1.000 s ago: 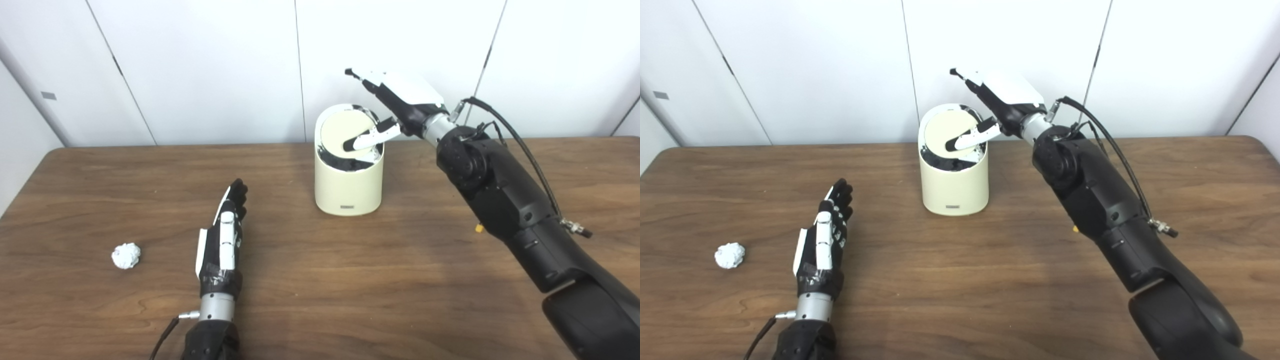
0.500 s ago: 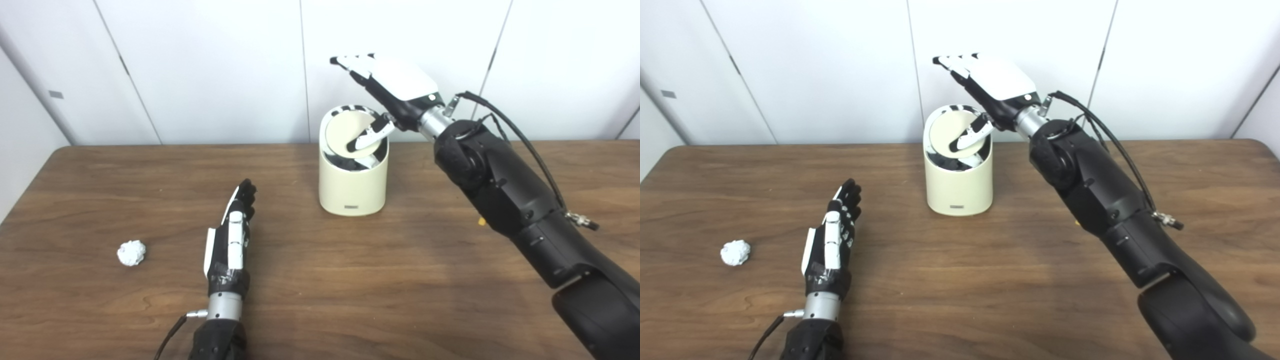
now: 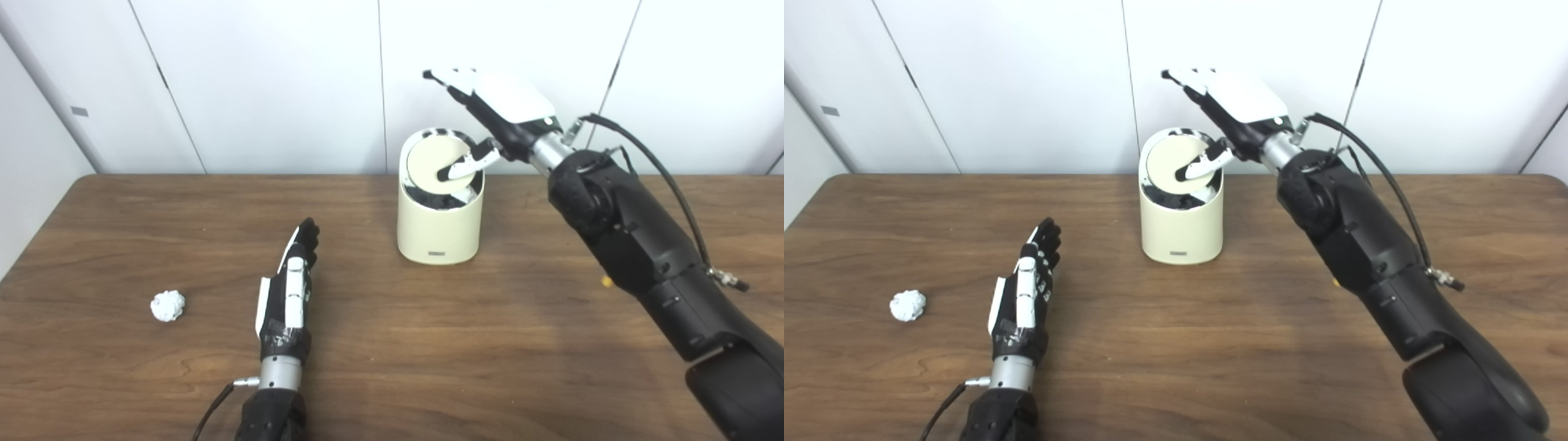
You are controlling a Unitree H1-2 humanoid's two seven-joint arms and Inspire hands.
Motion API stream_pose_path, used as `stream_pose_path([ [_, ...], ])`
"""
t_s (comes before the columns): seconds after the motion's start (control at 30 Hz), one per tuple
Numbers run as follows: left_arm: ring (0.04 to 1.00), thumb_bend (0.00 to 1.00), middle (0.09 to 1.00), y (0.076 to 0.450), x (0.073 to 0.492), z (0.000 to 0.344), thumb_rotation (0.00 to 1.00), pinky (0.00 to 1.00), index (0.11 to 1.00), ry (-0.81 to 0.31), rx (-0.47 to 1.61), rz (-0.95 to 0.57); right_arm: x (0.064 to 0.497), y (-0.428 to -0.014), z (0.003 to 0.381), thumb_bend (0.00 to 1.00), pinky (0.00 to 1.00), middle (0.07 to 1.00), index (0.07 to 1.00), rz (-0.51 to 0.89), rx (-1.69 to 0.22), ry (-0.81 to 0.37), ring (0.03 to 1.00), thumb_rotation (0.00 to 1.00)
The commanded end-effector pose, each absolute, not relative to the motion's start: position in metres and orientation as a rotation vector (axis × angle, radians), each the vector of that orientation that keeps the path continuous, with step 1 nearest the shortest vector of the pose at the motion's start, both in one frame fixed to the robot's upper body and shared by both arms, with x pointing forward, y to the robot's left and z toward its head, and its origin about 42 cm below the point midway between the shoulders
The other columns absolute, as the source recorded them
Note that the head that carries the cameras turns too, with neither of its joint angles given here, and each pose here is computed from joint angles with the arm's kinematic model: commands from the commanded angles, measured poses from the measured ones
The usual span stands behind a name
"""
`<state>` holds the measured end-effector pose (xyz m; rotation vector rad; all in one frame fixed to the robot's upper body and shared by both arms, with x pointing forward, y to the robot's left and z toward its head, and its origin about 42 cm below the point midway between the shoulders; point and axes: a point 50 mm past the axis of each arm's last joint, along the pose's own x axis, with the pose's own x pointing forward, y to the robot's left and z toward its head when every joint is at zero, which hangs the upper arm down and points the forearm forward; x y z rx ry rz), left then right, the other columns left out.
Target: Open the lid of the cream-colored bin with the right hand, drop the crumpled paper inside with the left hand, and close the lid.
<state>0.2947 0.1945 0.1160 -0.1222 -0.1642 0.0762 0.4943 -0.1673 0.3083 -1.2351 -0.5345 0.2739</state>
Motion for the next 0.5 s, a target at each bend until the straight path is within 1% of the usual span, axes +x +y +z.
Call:
stream_pose_path([
  [0.0, 0.973, 0.39, 0.946, 0.190, 0.292, 0.113, 0.97, 1.00, 0.951, -0.156, -0.124, 0.077, 0.499, -0.177, 0.328, 0.76, 0.95, 0.937, 0.940, 0.226, -1.160, -0.517, 0.949, 0.49],
  [0.07, 0.973, 0.40, 0.946, 0.190, 0.292, 0.112, 0.97, 1.00, 0.951, -0.157, -0.124, 0.073, 0.498, -0.177, 0.335, 0.73, 0.92, 0.937, 0.941, 0.210, -1.061, -0.487, 0.938, 0.55],
  [0.1, 0.976, 0.39, 0.948, 0.190, 0.292, 0.112, 0.97, 1.00, 0.954, -0.155, -0.125, 0.074, 0.497, -0.177, 0.339, 0.72, 0.87, 0.934, 0.943, 0.202, -1.022, -0.473, 0.926, 0.61],
  [0.23, 0.978, 0.39, 0.947, 0.189, 0.292, 0.112, 0.96, 1.00, 0.954, -0.152, -0.120, 0.073, 0.493, -0.182, 0.360, 0.70, 0.78, 0.921, 0.929, 0.147, -0.882, -0.428, 0.894, 0.66],
  [0.33, 0.983, 0.39, 0.952, 0.189, 0.292, 0.112, 0.96, 1.00, 0.957, -0.151, -0.123, 0.070, 0.495, -0.189, 0.367, 0.68, 0.77, 0.920, 0.928, 0.128, -0.825, -0.411, 0.890, 0.66],
  [0.47, 0.986, 0.38, 0.953, 0.190, 0.291, 0.111, 0.96, 1.00, 0.960, -0.150, -0.124, 0.068, 0.493, -0.202, 0.369, 0.69, 0.70, 0.893, 0.912, 0.081, -0.825, -0.389, 0.847, 0.64],
])
